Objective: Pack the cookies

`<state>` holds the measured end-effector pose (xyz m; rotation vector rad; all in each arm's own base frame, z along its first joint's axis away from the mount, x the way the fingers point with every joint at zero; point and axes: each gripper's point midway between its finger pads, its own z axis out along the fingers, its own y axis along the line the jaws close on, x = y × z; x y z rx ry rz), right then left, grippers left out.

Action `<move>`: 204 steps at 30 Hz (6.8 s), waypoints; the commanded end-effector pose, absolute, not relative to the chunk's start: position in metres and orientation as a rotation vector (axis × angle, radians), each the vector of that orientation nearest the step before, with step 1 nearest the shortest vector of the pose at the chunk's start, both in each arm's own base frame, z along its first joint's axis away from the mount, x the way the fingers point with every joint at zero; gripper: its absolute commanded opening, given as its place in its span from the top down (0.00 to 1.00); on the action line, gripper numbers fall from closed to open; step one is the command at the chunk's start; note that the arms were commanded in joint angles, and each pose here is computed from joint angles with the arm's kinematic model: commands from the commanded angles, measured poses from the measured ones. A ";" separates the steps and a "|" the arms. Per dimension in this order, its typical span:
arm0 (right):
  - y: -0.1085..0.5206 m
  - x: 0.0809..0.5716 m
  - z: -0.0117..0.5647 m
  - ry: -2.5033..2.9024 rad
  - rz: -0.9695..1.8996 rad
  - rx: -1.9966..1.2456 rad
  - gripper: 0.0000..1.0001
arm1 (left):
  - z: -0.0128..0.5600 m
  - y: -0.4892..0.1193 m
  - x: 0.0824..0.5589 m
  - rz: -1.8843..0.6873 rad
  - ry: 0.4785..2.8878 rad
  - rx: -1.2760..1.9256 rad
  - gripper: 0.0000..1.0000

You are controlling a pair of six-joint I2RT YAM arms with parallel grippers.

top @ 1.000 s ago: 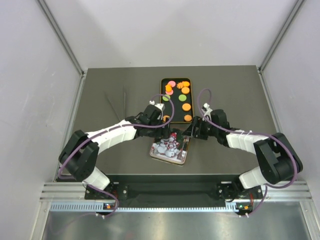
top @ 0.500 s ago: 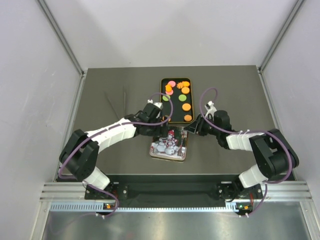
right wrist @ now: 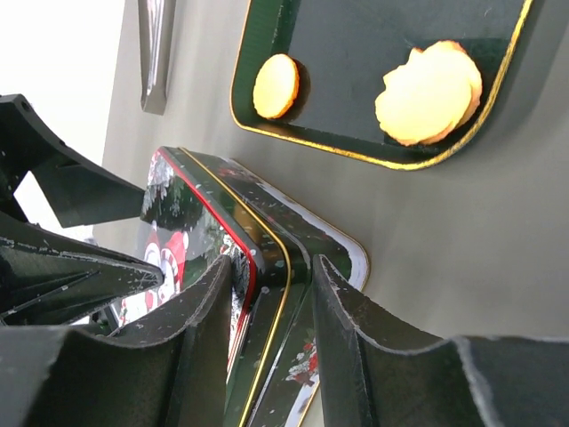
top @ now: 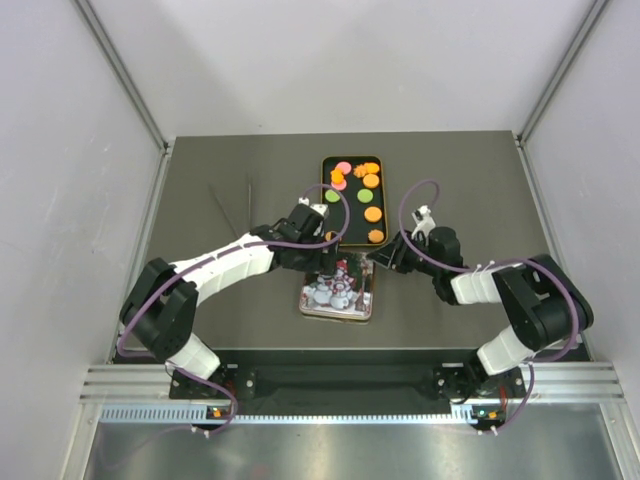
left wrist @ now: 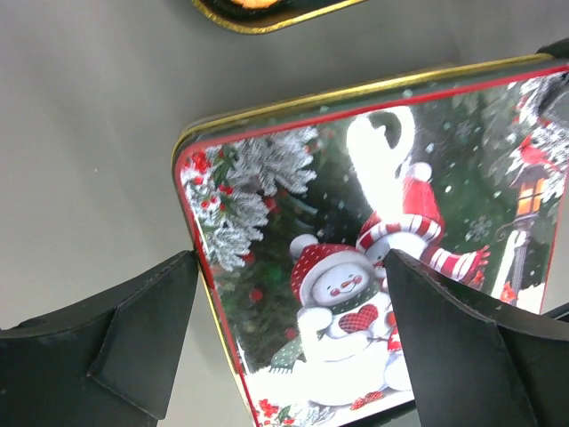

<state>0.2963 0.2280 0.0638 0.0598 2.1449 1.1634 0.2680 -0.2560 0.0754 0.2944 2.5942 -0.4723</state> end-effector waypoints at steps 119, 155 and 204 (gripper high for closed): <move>0.225 0.219 0.057 2.450 0.424 -0.337 0.97 | 0.109 -0.195 0.289 -0.637 2.458 -0.083 0.09; 0.238 0.207 0.073 2.417 0.382 -0.374 0.94 | 0.110 -0.197 0.293 -0.631 2.461 -0.054 0.09; 0.187 0.274 0.225 2.002 0.513 -0.088 0.00 | 0.187 -0.175 0.304 -0.571 2.221 -0.076 0.09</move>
